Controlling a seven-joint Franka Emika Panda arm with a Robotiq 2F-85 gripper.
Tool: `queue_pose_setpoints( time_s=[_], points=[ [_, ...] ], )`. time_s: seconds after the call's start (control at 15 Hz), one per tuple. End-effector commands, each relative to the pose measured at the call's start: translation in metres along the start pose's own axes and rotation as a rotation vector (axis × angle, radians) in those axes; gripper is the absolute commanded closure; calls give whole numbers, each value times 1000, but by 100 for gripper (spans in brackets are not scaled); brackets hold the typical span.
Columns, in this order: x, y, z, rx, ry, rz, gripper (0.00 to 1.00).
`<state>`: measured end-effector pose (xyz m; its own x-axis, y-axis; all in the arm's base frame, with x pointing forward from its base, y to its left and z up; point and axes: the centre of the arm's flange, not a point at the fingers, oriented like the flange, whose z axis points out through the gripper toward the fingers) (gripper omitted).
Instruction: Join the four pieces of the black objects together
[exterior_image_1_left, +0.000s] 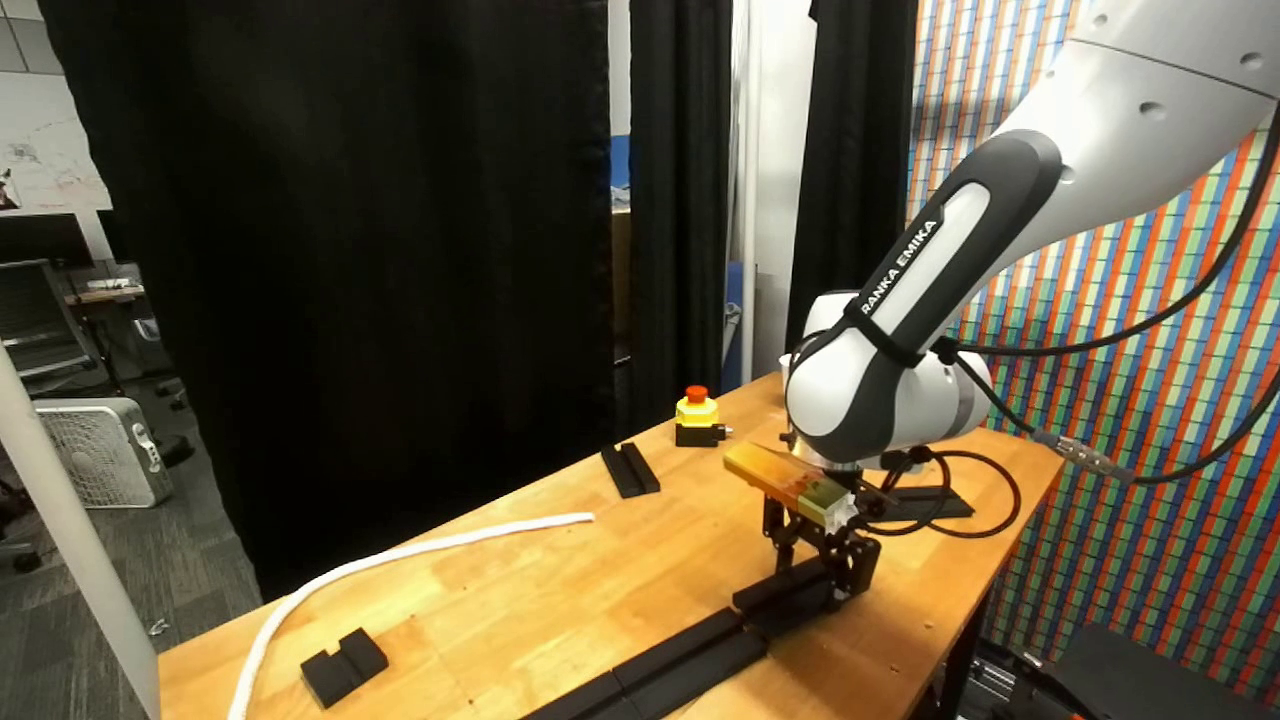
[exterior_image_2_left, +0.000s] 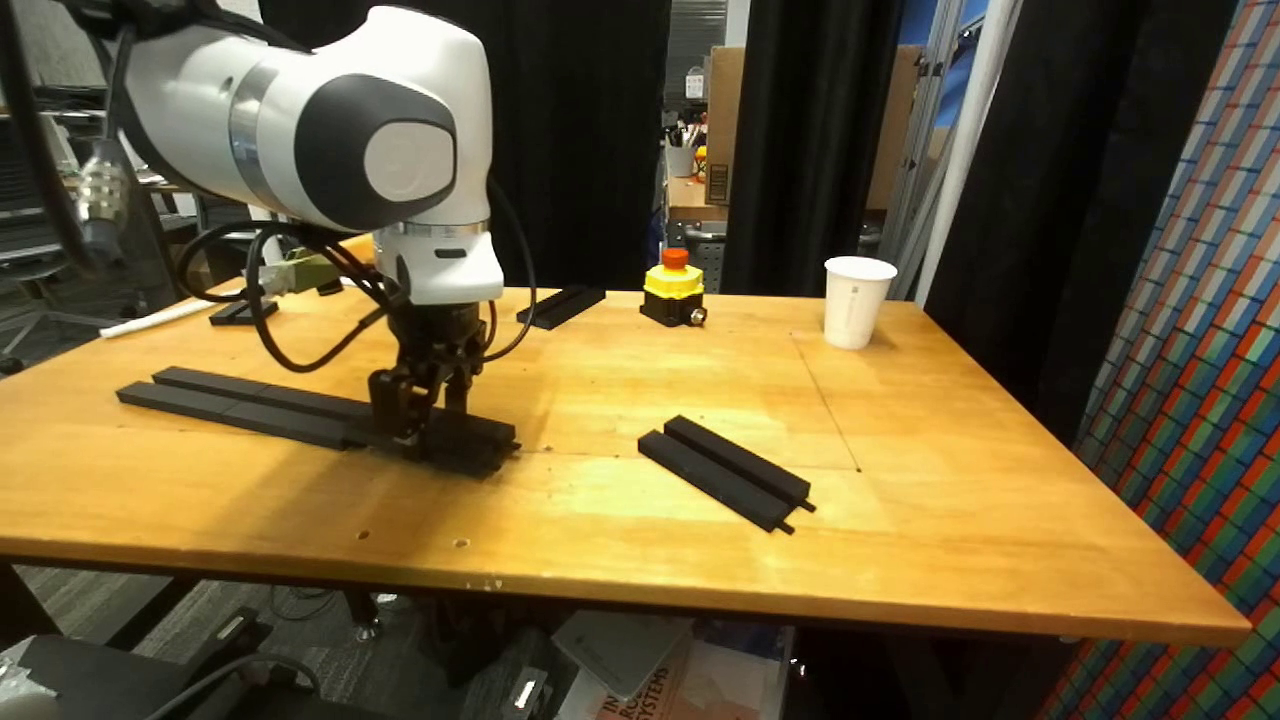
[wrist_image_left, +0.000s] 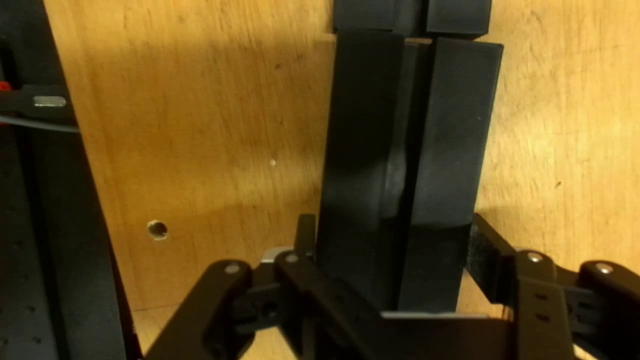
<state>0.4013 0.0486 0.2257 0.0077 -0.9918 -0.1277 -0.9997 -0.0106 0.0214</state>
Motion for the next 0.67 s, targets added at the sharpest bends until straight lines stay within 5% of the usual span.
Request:
queue_pose_setpoints(
  time_s=[0.0, 0.6],
  points=[
    [-5, -4, 2, 8, -11, -24, 53],
    [-6, -7, 11, -1, 1, -9, 53]
  ],
)
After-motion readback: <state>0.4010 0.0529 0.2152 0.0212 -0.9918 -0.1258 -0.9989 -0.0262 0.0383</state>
